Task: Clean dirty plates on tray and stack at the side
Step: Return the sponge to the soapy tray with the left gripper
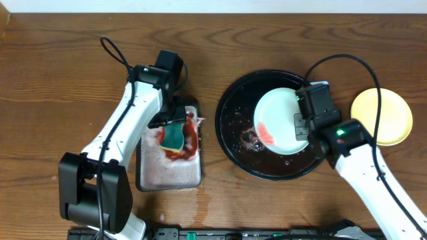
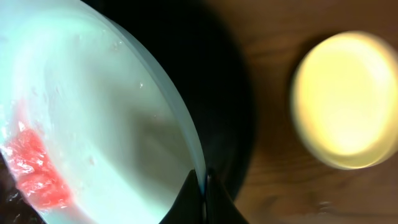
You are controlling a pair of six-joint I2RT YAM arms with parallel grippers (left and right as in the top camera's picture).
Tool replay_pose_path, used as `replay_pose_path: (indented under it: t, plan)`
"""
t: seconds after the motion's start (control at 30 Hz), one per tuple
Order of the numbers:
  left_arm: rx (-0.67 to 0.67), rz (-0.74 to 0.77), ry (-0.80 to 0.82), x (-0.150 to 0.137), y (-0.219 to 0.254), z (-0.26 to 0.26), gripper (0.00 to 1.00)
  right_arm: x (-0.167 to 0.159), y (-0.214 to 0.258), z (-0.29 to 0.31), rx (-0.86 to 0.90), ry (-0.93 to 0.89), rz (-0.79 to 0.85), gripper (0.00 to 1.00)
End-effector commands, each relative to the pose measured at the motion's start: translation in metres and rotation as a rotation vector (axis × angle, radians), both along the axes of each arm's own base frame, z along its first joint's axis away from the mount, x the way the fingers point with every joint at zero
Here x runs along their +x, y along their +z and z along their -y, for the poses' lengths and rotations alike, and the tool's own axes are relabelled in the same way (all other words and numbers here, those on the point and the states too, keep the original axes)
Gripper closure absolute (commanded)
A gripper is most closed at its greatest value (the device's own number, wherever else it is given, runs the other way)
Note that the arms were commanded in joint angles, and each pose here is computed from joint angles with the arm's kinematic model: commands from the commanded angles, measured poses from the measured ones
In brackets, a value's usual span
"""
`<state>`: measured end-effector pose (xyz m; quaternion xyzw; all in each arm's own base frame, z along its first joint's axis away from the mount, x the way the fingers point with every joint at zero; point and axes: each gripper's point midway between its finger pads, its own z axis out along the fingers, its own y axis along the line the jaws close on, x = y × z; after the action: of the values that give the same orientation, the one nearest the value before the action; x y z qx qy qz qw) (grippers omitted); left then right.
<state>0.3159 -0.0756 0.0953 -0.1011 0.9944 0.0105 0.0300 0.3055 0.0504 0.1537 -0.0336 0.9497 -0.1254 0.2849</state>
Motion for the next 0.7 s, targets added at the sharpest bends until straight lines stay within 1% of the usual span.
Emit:
replay_pose_path:
  t: [0.0,0.1,0.23,0.43,0.5,0.53,0.6,0.63,0.67]
  plan:
    - [-0.019,0.008,0.0,0.002,0.004,-0.002,0.45,0.003,0.03,0.012,-0.214,-0.007,0.109,0.99]
    - [-0.087,0.027,-0.022,0.0,0.014,0.007,0.44,0.001,0.043,0.008,-0.333,0.028,0.148,0.99]
    - [-0.133,0.11,-0.028,-0.004,0.044,0.011,0.43,-0.002,0.056,-0.007,-0.418,0.07,0.207,0.99]
    - [-0.167,0.264,-0.037,-0.024,0.1,0.006,0.34,-0.009,0.069,-0.026,-0.495,0.121,0.274,0.99]
    - [-0.179,0.32,-0.04,-0.034,0.119,0.004,0.33,-0.012,0.077,-0.03,-0.535,0.125,0.313,0.99]
    - [-0.183,0.336,-0.041,-0.037,0.124,0.003,0.26,-0.013,0.08,-0.031,-0.548,0.125,0.325,0.99]
    - [-0.189,0.367,-0.042,-0.042,0.133,0.002,0.24,-0.014,0.085,-0.034,-0.578,0.136,0.343,0.99]
    - [-0.193,0.383,-0.043,-0.043,0.138,0.002,0.16,-0.015,0.086,-0.037,-0.589,0.154,0.343,0.99]
    - [-0.196,0.398,-0.043,-0.044,0.141,0.001,0.16,-0.015,0.086,-0.039,-0.596,0.167,0.341,0.99]
